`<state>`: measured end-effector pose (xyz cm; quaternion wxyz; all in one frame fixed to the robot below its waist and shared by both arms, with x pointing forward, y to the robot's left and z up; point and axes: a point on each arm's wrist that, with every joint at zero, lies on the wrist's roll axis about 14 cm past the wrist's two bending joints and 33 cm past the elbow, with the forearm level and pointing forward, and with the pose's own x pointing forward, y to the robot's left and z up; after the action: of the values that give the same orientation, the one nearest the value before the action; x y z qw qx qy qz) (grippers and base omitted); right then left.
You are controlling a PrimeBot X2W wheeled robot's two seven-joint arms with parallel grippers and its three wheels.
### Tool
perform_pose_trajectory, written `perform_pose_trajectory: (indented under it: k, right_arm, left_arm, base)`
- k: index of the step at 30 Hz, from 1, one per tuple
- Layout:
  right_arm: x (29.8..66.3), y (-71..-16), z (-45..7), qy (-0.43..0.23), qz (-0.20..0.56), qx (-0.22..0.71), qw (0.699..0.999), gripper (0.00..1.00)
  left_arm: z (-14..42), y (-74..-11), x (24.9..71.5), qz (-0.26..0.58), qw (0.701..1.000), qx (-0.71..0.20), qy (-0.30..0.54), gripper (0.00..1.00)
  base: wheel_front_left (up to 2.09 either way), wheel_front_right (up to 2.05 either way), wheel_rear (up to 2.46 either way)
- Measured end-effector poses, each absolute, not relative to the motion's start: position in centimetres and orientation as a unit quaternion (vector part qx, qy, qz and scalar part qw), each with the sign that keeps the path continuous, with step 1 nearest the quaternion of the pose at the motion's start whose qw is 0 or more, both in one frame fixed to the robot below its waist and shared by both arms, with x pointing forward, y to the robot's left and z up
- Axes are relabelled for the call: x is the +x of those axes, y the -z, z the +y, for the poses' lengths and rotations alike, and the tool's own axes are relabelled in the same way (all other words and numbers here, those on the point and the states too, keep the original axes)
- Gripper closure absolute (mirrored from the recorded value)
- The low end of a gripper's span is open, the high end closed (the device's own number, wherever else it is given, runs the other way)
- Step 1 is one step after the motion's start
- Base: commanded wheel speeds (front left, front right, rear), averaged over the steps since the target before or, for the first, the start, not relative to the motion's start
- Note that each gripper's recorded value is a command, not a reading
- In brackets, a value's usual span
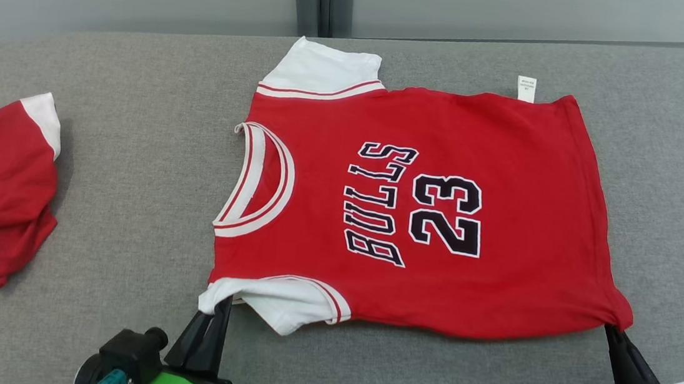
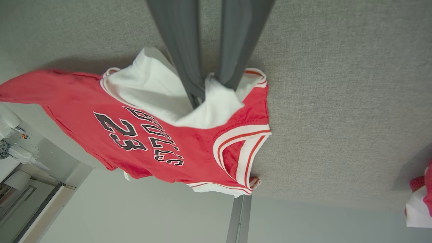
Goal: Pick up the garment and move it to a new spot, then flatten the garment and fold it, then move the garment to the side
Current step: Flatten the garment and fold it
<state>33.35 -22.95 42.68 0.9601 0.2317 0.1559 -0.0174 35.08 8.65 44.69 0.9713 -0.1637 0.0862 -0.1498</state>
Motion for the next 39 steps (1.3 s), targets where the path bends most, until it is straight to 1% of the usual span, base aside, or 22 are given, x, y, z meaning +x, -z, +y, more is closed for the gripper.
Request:
perform_pose_trajectory:
  k: [8, 15, 22, 26, 27, 28, 29, 30, 35, 39]
  right_arm:
    - [36.1, -44.5, -23.0, 0.011, 0.143, 0.244, 0.959, 1.0]
    - [39.3, -45.2, -23.3, 0.007, 0.146, 0.247, 0.958, 1.0]
    - [43.0, -44.7, -24.0, 0.017, 0.155, 0.234, 0.96, 1.0]
    - [44.1, -43.2, -23.9, 0.023, 0.174, 0.227, 0.958, 1.0]
    - [44.4, -43.1, -24.1, 0.027, 0.17, 0.227, 0.959, 0.98]
    - [44.6, -43.2, -24.2, 0.029, 0.165, 0.224, 0.96, 0.51]
    - [44.9, -43.4, -24.2, 0.029, 0.159, 0.222, 0.962, 0.0]
    - [45.1, -43.5, -24.2, 0.029, 0.154, 0.22, 0.963, 0.0]
    - [44.9, -44.0, -24.4, 0.025, 0.132, 0.205, 0.969, 0.0]
    - [43.3, -43.5, -25.9, 0.038, 0.129, 0.189, 0.973, 0.0]
  left_arm:
    - [7.4, -46.6, 38.4, 0.06, 0.969, -0.112, 0.211, 1.0]
    - [6.3, -48.0, 42.7, 0.04, 0.966, -0.083, 0.241, 1.0]
    - [5.4, -47.1, 46.8, 0.053, 0.964, -0.063, 0.252, 1.0]
    - [4.4, -45.9, 48.0, 0.07, 0.961, -0.056, 0.262, 1.0]
    - [4.3, -45.5, 48.3, 0.076, 0.96, -0.054, 0.263, 1.0]
    - [4.2, -45.2, 48.5, 0.078, 0.96, -0.052, 0.262, 0.8]
    - [4.3, -45.0, 48.7, 0.08, 0.961, -0.049, 0.262, 0.14]
    - [4.3, -45.0, 48.9, 0.08, 0.961, -0.048, 0.26, 0.0]
    - [5.0, -44.8, 48.9, 0.082, 0.965, -0.063, 0.24, 0.0]
    - [6.4, -44.6, 47.9, 0.083, 0.969, -0.081, 0.218, 0.0]
  base:
    - [0.0, 0.0, 0.0]
    - [0.0, 0.0, 0.0]
    - [0.0, 0.0, 0.0]
    - [0.0, 0.0, 0.0]
    - [0.0, 0.0, 0.0]
    - [0.0, 0.0, 0.0]
    - [0.0, 0.0, 0.0]
    - [0.0, 0.0, 0.0]
    - [0.0, 0.0, 0.0]
    - [0.0, 0.0, 0.0]
